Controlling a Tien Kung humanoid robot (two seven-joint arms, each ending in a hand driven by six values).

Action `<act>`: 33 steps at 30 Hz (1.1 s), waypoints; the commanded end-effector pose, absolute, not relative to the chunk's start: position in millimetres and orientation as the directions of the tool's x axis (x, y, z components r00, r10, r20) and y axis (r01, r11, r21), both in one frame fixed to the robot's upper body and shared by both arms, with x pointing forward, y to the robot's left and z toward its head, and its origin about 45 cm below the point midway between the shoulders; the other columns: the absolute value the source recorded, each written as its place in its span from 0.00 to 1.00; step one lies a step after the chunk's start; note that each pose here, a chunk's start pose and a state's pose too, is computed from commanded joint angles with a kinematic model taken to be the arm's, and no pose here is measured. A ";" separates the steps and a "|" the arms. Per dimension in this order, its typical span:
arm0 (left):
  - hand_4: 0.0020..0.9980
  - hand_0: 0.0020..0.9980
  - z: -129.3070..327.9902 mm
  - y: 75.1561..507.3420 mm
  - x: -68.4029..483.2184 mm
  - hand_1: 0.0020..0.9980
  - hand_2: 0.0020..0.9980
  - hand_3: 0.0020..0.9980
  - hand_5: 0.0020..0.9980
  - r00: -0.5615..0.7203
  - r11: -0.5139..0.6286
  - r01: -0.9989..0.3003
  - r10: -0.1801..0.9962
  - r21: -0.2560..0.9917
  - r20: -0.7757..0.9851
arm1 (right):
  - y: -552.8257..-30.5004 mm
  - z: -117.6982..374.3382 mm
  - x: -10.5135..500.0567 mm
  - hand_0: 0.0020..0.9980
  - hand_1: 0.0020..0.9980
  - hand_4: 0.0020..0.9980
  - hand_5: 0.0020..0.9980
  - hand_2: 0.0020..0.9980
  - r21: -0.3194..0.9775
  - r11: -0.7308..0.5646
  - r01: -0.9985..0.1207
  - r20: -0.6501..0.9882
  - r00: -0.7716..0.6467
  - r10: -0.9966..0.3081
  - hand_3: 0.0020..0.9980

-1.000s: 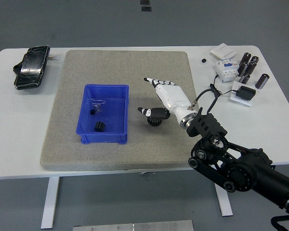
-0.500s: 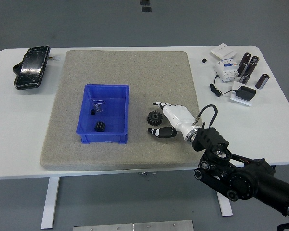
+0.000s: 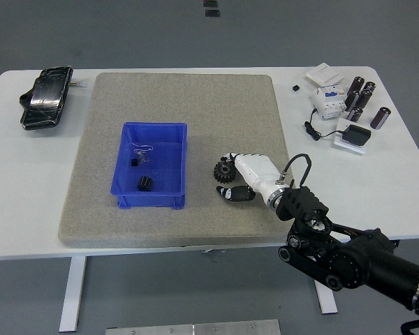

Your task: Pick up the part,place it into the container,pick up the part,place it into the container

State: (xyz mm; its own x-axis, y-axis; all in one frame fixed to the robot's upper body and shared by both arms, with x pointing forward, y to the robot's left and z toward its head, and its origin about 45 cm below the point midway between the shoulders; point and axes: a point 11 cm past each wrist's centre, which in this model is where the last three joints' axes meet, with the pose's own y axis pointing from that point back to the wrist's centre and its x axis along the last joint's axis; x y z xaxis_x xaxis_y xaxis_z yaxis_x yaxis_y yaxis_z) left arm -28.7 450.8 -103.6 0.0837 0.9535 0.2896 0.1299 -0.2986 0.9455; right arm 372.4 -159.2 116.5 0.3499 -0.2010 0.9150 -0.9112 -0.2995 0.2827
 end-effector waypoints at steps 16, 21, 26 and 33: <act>0.67 0.67 -104.0 450.0 -28.7 0.64 0.61 0.62 0.57 0.083 -0.298 0.130 0.954 0.946 0.289 | -144.0 145.0 382.0 0.64 0.53 0.56 0.00 0.49 0.174 -0.347 -0.922 0.933 0.267 -0.242 0.59; 0.67 0.67 -103.9 450.0 -29.5 0.64 0.61 0.62 0.58 0.083 -0.298 0.132 0.954 0.946 0.289 | -112.0 172.8 381.3 0.63 0.53 0.56 0.00 0.48 0.093 -0.411 -0.907 0.929 0.228 -0.292 0.59; 0.68 0.67 -104.0 449.9 -30.1 0.64 0.61 0.62 0.59 0.085 -0.298 0.134 0.954 0.945 0.288 | -74.6 186.7 370.1 0.63 0.52 0.56 0.00 0.48 0.046 -0.489 -0.871 0.919 0.229 -0.320 0.59; 0.68 0.67 -103.7 450.5 -29.6 0.65 0.61 0.62 0.59 0.086 -0.299 0.134 0.953 0.945 0.289 | -48.7 175.9 354.7 0.68 0.59 0.51 0.00 0.58 0.097 -0.566 -0.819 0.923 0.287 -0.256 0.64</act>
